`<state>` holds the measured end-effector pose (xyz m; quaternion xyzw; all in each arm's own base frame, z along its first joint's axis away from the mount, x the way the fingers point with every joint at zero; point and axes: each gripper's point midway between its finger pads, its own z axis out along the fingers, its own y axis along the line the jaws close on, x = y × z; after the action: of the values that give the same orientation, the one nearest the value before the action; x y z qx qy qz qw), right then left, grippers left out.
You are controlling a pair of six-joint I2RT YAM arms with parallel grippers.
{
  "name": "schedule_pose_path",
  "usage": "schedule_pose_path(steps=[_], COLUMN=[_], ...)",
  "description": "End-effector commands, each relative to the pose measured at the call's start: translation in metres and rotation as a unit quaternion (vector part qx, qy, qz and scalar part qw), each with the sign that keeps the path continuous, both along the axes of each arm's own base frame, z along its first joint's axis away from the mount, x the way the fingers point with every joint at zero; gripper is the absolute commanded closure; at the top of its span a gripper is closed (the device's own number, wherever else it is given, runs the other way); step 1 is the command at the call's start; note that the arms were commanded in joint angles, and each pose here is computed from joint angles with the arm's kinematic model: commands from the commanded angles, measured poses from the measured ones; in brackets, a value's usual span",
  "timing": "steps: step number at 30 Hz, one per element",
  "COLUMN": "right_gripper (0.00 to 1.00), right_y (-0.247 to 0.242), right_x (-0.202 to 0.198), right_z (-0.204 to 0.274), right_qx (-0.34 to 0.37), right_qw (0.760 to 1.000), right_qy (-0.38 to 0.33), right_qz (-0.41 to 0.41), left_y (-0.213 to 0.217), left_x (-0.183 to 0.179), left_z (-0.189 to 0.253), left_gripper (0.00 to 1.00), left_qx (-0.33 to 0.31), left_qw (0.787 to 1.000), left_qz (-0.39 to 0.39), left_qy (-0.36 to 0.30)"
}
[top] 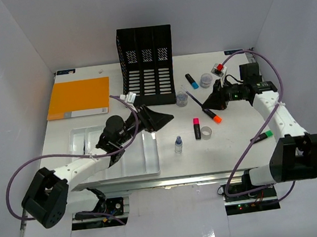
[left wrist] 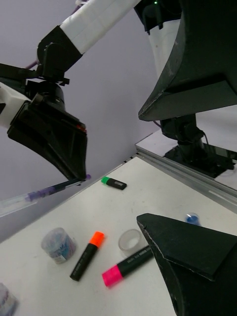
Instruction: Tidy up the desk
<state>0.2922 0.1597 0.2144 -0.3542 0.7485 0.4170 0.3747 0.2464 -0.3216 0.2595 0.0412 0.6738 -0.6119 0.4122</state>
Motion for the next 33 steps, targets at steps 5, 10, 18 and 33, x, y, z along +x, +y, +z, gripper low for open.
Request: schedule_pose_path(steps=[5, 10, 18, 33], right_gripper=[0.92, 0.92, 0.92, 0.29], right_y=[0.020, 0.021, 0.023, 0.021], right_x=[-0.049, -0.064, -0.069, -0.064], right_z=[0.037, 0.049, 0.051, 0.039], right_qx=[0.111, 0.127, 0.141, 0.128], right_qw=[0.992, 0.990, 0.988, 0.990], right_qy=[0.024, 0.004, 0.009, -0.008], right_qz=[0.052, 0.062, 0.068, 0.055], left_y=[-0.062, -0.087, -0.099, -0.098], left_x=[0.027, 0.030, 0.028, 0.014], left_z=[0.045, 0.043, 0.043, 0.038], left_gripper=[0.17, 0.20, 0.44, 1.00], left_qx=[-0.043, -0.041, -0.040, -0.037], left_qw=[0.997, 0.997, 0.998, 0.998], left_qz=[0.032, 0.030, 0.022, -0.008], left_qy=[-0.054, -0.051, -0.053, -0.046])
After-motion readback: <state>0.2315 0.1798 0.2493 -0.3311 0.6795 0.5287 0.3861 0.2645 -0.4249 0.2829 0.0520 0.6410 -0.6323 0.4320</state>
